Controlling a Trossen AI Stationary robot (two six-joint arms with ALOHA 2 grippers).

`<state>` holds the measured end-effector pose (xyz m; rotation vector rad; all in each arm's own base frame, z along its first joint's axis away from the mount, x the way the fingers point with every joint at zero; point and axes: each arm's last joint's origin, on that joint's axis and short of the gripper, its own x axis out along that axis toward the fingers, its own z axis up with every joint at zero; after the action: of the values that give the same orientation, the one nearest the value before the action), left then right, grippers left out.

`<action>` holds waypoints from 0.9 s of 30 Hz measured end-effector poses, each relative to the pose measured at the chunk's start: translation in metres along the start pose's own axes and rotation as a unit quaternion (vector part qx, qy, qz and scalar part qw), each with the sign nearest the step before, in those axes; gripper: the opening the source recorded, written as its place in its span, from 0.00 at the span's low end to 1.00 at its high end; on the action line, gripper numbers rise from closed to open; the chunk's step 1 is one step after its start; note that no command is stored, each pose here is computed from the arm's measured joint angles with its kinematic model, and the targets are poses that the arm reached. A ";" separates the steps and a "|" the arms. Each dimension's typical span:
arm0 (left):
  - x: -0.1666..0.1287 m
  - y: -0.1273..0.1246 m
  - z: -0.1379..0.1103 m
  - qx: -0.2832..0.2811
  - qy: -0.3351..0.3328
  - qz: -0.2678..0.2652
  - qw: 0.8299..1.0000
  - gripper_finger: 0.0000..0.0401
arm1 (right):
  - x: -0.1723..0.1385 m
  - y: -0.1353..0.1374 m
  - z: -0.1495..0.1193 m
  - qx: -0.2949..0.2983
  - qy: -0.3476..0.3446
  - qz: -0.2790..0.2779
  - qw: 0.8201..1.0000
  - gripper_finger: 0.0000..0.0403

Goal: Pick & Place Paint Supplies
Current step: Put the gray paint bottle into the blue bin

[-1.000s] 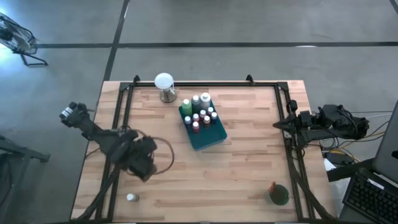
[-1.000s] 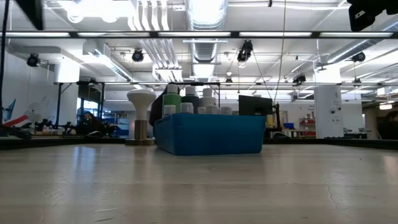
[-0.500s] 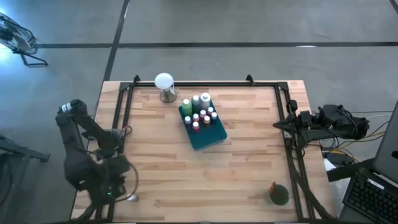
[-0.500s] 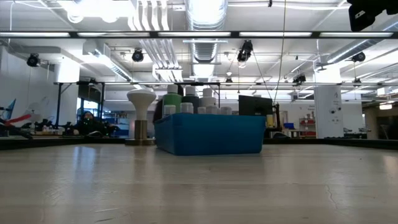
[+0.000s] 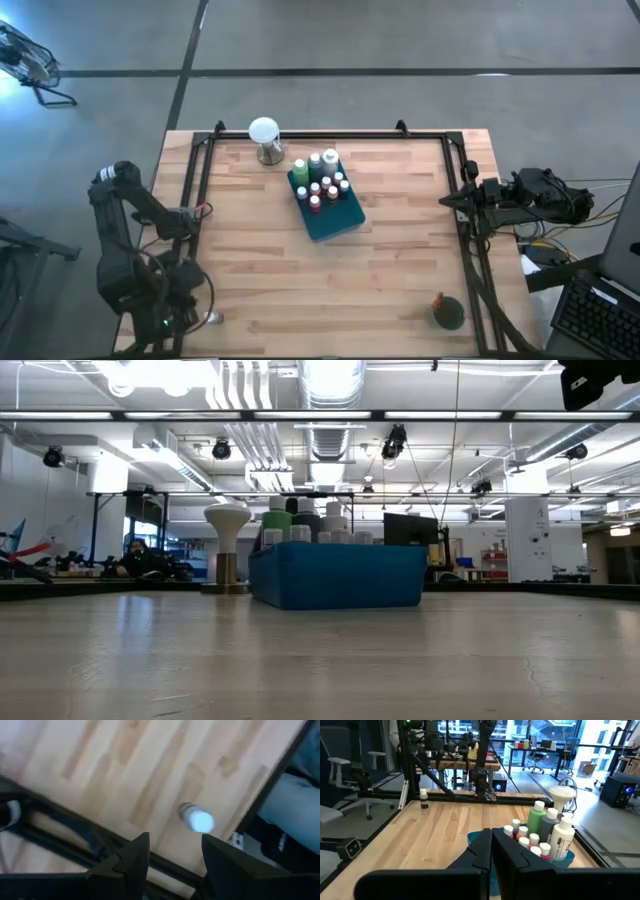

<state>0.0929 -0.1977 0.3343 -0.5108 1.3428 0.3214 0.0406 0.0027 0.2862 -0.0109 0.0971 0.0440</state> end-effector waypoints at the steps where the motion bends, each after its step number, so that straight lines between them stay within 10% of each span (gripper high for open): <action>1: 0.003 -0.004 -0.001 0.009 0.001 -0.005 1.000 0.46 | 0.000 0.000 0.000 0.000 0.000 0.000 1.000 0.02; 27: 0.055 -0.058 -0.016 0.174 0.043 -0.006 0.984 0.46 | 0.000 0.000 0.000 0.000 0.000 0.000 1.000 0.02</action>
<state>0.1195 -0.2590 0.2881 -0.2424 1.4423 0.0506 0.0406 0.0027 0.2862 -0.0109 0.0971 0.0435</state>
